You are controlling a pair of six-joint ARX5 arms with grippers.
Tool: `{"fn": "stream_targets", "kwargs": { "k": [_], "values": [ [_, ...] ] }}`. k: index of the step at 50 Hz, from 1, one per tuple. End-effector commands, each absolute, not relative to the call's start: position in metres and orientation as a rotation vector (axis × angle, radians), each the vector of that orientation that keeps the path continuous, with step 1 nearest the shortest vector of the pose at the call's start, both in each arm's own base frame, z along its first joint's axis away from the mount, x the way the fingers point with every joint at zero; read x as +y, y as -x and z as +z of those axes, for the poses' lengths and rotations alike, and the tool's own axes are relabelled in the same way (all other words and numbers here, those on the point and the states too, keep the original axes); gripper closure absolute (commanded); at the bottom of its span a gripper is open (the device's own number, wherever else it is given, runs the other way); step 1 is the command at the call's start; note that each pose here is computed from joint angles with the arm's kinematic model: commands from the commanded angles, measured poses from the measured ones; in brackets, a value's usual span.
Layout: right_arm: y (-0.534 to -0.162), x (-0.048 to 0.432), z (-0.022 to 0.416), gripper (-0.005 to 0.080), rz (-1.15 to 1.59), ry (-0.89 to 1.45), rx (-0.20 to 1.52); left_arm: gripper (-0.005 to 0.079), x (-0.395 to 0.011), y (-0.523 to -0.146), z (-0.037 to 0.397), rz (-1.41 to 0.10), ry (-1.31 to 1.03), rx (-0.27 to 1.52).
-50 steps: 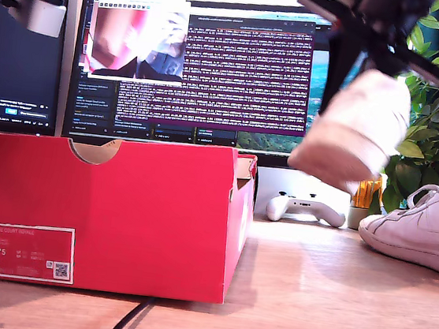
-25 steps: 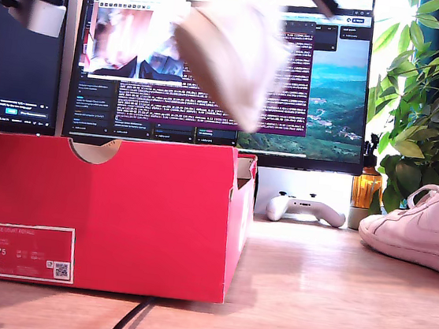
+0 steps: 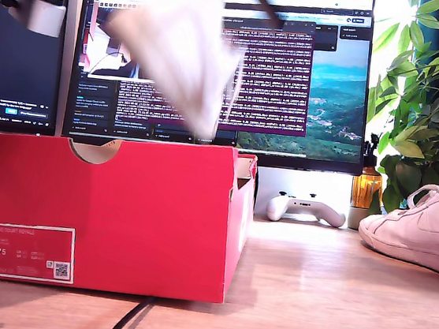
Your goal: Pack the white shoes by picking the first shoe and placing it inside the red shoebox, left side, then picking and rotating the second shoe and placing it in the shoebox
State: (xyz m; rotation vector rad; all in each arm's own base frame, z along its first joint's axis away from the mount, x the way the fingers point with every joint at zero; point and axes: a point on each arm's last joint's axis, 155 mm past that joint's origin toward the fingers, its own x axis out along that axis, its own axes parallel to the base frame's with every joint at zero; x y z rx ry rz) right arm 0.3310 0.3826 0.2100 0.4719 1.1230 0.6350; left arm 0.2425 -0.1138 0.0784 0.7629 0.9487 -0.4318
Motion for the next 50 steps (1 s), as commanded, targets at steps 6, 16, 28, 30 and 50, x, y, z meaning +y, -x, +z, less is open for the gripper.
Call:
{"fn": "stream_targets", "kwargs": {
  "k": [6, 16, 28, 30, 50],
  "values": [
    [-0.334, 0.397, 0.231, 0.0765, 0.695, -0.485, 1.051, 0.0762, -0.115, -0.245, 0.075, -0.432, -0.759, 0.945],
    [-0.336, 0.407, 0.215, 0.0765, 0.699, -0.475, 1.069, 0.0762, -0.118, -0.246, 0.076, -0.438, -0.751, 0.936],
    [-0.337, 0.415, 0.202, 0.0765, 0.69, -0.459, 1.076, 0.0762, -0.119, -0.245, 0.075, -0.448, -0.746, 0.938],
    [-0.338, 0.414, 0.199, 0.0765, 0.683, -0.456, 1.076, 0.0762, -0.119, -0.245, 0.075, -0.448, -0.746, 0.938],
    [-0.352, 0.412, 0.168, 0.0765, 0.612, -0.408, 1.082, 0.0762, -0.118, -0.243, 0.075, -0.449, -0.749, 0.945]
  ]
}}
